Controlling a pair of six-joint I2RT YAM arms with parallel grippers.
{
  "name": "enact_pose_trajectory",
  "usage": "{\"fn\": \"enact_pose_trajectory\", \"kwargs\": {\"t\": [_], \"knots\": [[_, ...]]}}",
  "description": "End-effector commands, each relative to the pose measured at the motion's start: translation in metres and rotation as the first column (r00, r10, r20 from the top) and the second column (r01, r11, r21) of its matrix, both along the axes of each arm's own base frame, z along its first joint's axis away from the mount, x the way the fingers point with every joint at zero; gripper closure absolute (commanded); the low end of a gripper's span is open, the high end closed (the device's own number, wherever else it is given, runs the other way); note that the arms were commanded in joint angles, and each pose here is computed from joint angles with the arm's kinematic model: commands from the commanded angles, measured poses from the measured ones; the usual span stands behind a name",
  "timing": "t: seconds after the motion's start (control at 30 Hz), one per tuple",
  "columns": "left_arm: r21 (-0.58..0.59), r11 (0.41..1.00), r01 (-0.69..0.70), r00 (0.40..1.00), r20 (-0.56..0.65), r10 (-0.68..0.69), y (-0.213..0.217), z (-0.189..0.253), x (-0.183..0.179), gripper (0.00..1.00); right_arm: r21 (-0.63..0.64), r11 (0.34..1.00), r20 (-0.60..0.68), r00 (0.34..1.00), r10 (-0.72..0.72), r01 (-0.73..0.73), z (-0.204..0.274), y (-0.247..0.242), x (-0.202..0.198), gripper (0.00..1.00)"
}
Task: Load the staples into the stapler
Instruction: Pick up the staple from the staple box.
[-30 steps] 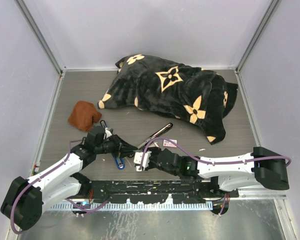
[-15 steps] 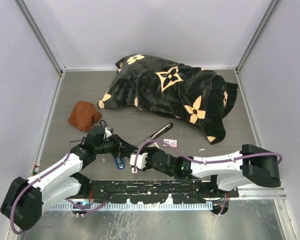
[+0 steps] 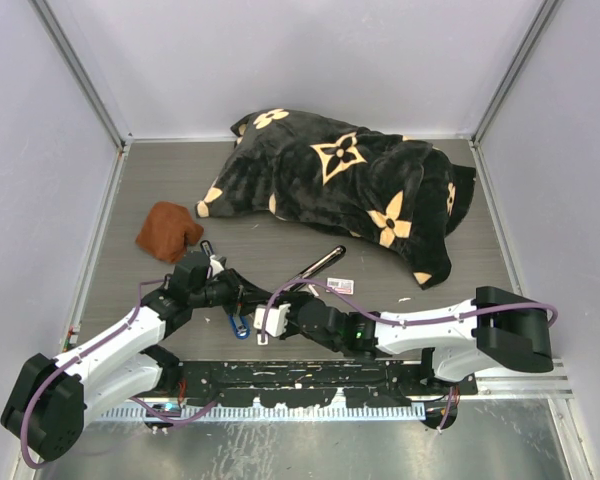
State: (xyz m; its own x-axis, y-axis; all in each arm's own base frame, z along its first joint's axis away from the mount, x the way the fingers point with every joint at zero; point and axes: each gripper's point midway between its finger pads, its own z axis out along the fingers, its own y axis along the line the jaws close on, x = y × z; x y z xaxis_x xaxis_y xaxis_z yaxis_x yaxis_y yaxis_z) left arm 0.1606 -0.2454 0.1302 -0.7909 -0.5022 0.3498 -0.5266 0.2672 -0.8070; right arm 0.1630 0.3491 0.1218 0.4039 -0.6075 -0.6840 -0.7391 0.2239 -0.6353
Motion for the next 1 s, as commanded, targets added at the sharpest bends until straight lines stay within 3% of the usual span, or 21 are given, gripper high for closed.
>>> {"fn": "enact_pose_trajectory", "kwargs": {"t": [0.0,0.53,0.77,0.87,0.97], "knots": [[-0.038,0.999,0.005,0.999,0.039,-0.003,-0.0025,0.0103,0.0027,0.88,0.094,0.996,0.043,0.999,-0.008,0.004,0.0338,0.0163,0.0052,0.57],[-0.039,0.999,0.007,0.999,0.032,-0.006,-0.0033,0.0098,0.0032,0.88,0.066,0.998,0.058,0.998,0.006,-0.01,0.0291,0.0215,0.0053,0.61],[-0.039,0.999,0.01,1.0,0.029,-0.009,-0.0034,0.009,0.0023,0.87,0.066,0.998,0.073,0.997,-0.02,0.015,0.0309,0.0214,0.0087,0.76],[-0.039,0.999,0.01,1.0,0.028,-0.009,-0.0034,0.0088,0.0024,0.83,0.073,0.997,0.073,0.997,-0.031,0.026,0.0328,0.0206,0.0096,0.79],[-0.04,0.999,0.011,1.0,0.029,-0.01,-0.0033,0.0085,0.002,0.73,0.075,0.997,0.059,0.998,-0.037,0.032,0.0321,0.0198,0.0092,0.8]]}}
